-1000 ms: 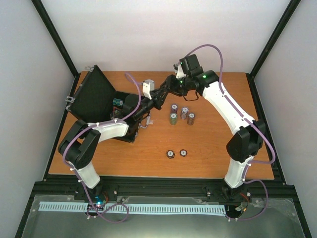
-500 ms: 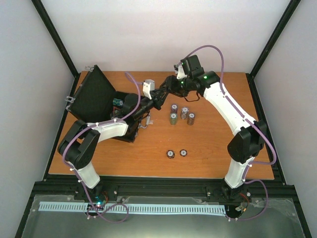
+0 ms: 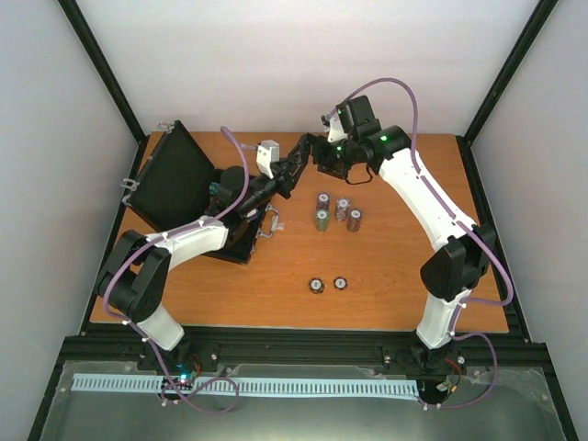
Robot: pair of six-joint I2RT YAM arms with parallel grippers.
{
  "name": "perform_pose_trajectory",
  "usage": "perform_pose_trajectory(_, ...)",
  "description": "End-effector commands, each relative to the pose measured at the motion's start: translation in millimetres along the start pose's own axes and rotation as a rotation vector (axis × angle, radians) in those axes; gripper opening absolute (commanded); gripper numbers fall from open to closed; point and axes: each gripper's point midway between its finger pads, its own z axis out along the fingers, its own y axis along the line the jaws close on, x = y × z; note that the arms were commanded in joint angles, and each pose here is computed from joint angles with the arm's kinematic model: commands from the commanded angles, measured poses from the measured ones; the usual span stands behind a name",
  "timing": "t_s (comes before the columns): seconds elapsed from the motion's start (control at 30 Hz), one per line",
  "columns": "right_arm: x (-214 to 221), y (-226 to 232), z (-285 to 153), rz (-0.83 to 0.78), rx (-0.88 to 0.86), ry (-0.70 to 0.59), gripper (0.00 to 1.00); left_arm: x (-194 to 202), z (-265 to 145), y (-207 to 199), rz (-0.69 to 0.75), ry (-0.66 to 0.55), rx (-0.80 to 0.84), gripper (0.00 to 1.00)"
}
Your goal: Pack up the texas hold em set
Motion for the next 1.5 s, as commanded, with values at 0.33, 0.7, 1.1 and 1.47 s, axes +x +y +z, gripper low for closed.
perform_pose_trajectory(0.33, -61.8, 21.3, -22.4, -0.02, -0.126, -0.132, 1.0, -0.1, -22.2, -10.9, 0.125, 0.234, -0.004, 0.01)
perform_pose_trajectory(0.7, -59.7, -20.8, -35.3, -0.059, 0.021, -0.155, 1.0, 34.8, -82.3, 53.6, 0.08, 0.589, -0.242, 0.01)
perform_pose_trajectory(1.1, -34.5, -55.4, -26.2, -0.039, 0.087, -0.092, 1.0, 73.0, -128.6, 166.8, -0.183, 0.849, -0.509, 0.01)
perform_pose_trajectory(1.47, -24.6, -73.7, -20.9, -0.011, 0.118, -0.064, 1.0, 99.2, -126.8, 216.7, -0.193, 1.009, -0.648, 0.01)
